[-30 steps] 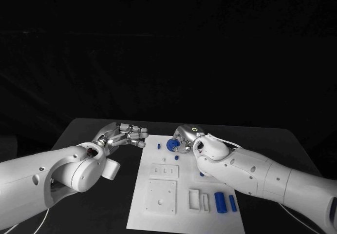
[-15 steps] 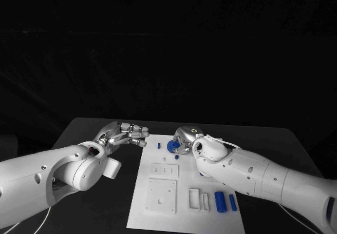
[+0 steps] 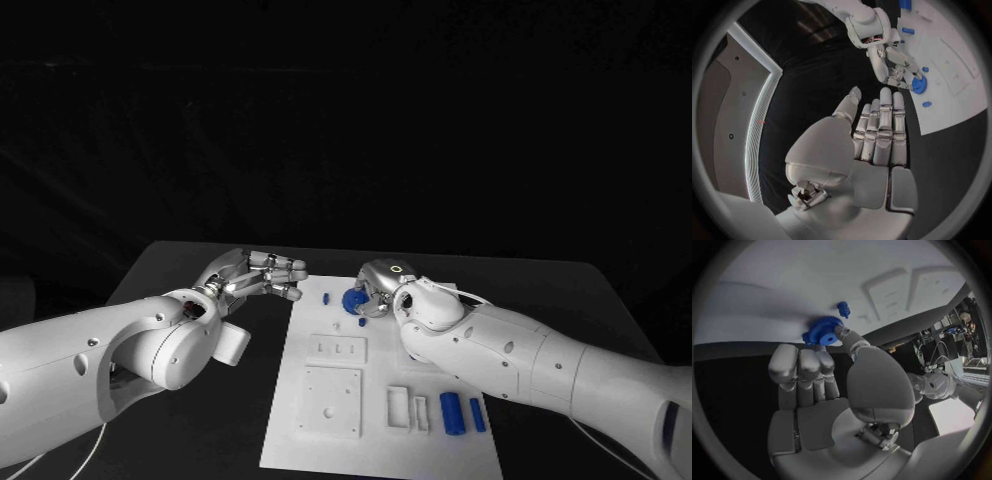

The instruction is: Assemble the parts on the task board

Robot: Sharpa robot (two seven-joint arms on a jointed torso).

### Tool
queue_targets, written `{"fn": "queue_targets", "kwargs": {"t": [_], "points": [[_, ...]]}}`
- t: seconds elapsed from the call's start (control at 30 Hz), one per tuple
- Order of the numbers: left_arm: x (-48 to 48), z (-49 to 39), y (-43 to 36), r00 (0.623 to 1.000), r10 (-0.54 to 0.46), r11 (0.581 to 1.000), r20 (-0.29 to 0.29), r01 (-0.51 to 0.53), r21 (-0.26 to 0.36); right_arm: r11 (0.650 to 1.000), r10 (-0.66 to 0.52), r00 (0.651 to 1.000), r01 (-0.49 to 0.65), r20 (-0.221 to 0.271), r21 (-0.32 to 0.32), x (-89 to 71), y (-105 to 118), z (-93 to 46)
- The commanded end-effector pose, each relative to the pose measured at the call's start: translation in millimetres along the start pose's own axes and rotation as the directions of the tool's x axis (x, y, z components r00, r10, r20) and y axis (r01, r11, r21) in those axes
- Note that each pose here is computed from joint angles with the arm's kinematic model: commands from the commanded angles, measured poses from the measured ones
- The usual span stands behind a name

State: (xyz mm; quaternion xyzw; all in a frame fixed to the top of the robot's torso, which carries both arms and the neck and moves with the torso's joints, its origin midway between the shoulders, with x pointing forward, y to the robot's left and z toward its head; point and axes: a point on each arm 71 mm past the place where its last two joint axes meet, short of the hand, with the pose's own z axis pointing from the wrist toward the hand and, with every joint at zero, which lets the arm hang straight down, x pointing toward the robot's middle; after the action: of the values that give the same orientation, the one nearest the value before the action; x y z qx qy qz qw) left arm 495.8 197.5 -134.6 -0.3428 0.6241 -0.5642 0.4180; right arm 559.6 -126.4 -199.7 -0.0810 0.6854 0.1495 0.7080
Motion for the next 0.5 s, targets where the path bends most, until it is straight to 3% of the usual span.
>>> {"fn": "queue_targets", "kwargs": {"t": [0.03,0.5], "points": [[2.7,0.8,-1.4,1.000,-0.001,1.000,-0.020,0.001,0.009,1.000,-0.010,0.999,0.010,-0.032,-0.013,6.6,3.6,-0.6],[4.3,1.5,-1.6,1.000,-0.002,1.000,-0.023,0.002,0.009,1.000,0.015,0.998,-0.015,-0.054,0.007,10.0,3.1,0.1]]}}
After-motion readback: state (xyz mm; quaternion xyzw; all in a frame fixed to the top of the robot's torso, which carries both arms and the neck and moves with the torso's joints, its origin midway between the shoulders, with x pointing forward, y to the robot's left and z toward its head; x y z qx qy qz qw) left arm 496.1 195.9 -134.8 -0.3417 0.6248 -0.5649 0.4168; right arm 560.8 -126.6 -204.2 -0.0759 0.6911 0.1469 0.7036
